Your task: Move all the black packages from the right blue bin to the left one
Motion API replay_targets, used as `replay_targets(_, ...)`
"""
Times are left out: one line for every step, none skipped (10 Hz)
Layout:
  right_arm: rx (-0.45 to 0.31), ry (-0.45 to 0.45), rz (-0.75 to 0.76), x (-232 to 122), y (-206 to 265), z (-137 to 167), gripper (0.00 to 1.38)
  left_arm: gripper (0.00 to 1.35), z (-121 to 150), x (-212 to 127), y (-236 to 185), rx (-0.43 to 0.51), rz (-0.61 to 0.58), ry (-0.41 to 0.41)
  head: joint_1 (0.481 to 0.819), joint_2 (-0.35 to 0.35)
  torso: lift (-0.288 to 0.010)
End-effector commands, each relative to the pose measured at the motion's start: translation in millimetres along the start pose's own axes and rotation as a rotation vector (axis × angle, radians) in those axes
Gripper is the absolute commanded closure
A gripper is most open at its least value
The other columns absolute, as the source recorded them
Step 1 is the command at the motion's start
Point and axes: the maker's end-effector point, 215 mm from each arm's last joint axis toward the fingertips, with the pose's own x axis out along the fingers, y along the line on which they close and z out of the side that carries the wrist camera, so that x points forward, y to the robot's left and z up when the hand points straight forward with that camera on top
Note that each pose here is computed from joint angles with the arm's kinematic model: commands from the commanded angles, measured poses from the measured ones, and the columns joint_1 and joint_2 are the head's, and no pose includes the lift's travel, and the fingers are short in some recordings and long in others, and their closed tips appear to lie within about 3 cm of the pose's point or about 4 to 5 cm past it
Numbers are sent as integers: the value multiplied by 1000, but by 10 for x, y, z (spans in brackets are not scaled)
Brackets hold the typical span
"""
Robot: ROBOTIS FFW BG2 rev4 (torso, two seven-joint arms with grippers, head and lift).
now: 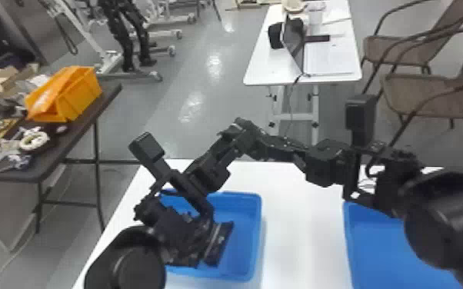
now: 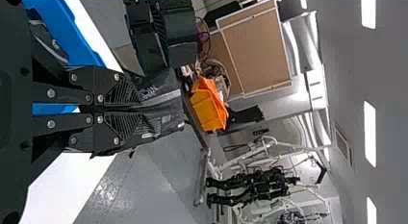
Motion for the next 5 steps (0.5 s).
replay_targets(-1, -3, 16, 41, 52, 19, 1087, 263, -44, 49, -61, -10, -5, 12, 670, 252, -42)
replay_targets(4, -2, 19, 43, 63, 6, 1087, 279, -85, 55, -51, -16, 4, 25, 668, 250, -42)
replay_targets(10, -3, 21, 48, 68, 1, 1087, 538, -117, 61, -51, -7, 6, 40, 669, 249, -42)
replay_targets(13, -3, 21, 43, 67, -9, 1088, 932, -149, 54, -19, -8, 20, 51, 671, 247, -42)
replay_targets(16, -3, 25, 42, 77, -17, 1087, 1058, -186, 44, 11, -7, 34, 58, 674, 248, -42)
